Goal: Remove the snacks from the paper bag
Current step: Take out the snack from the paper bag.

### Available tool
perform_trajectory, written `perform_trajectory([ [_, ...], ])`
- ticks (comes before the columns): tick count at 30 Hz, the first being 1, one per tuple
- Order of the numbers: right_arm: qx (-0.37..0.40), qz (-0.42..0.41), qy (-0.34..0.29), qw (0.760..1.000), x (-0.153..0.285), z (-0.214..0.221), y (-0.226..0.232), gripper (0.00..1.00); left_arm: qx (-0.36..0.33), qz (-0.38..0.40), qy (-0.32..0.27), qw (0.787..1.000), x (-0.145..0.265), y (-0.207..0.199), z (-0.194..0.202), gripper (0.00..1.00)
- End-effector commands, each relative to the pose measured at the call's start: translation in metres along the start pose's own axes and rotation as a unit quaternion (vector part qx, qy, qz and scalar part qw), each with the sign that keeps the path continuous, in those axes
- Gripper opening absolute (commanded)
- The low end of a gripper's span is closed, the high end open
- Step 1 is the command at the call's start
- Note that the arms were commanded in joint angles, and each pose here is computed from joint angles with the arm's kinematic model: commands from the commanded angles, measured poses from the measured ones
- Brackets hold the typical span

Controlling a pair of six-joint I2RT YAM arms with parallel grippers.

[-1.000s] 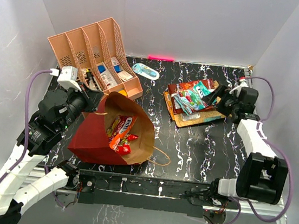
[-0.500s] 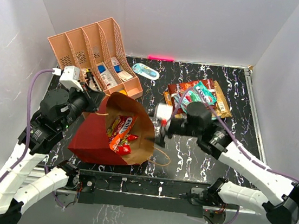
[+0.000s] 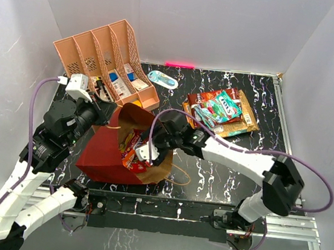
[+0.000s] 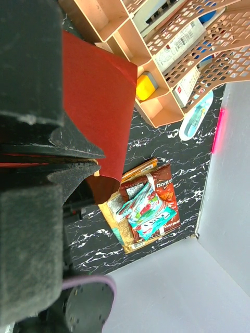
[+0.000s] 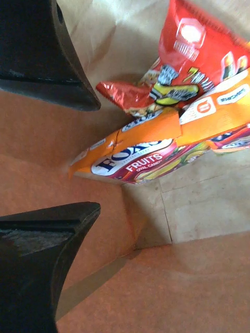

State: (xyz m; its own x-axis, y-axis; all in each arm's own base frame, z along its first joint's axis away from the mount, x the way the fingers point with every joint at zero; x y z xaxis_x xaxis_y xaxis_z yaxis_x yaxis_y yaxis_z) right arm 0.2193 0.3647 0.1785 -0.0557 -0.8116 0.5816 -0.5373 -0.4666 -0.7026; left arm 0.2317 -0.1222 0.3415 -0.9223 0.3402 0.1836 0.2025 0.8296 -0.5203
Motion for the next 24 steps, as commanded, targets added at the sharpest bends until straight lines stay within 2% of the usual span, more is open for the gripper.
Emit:
perform_trajectory([
  [1, 0.123, 0.0, 0.031, 0.992, -0.012, 0.012, -0.03, 0.73, -0.004, 0.007, -0.021, 1.0, 0.007, -0.004, -0.012, 0.0],
  [7, 0.158, -0.027, 0.07, 0.985, -0.031, 0.036, -0.025, 0.72, -0.006, 0.009, -0.021, 1.0, 0.009, -0.004, -0.012, 0.0],
  [24, 0.198, -0.016, 0.084, 0.976, -0.082, 0.054, -0.031, 0.67, -0.004, 0.012, -0.026, 1.0, 0.012, -0.005, -0.014, 0.0],
])
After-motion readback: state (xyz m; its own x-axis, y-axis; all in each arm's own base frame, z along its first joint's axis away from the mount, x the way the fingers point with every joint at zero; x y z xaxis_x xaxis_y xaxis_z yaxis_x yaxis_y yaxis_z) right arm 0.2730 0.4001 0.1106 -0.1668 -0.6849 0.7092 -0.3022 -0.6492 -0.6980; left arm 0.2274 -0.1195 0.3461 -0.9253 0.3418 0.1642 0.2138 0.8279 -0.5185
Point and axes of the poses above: each gripper's point midway between its finger pads, its own x axis back along the fingers, its own y axis along the line the jaws close on, z = x × y, the point moved 1 cm from there along x, back along the fingers, and after that the axes turned 5 degrees about x, right-handed, at the moved point
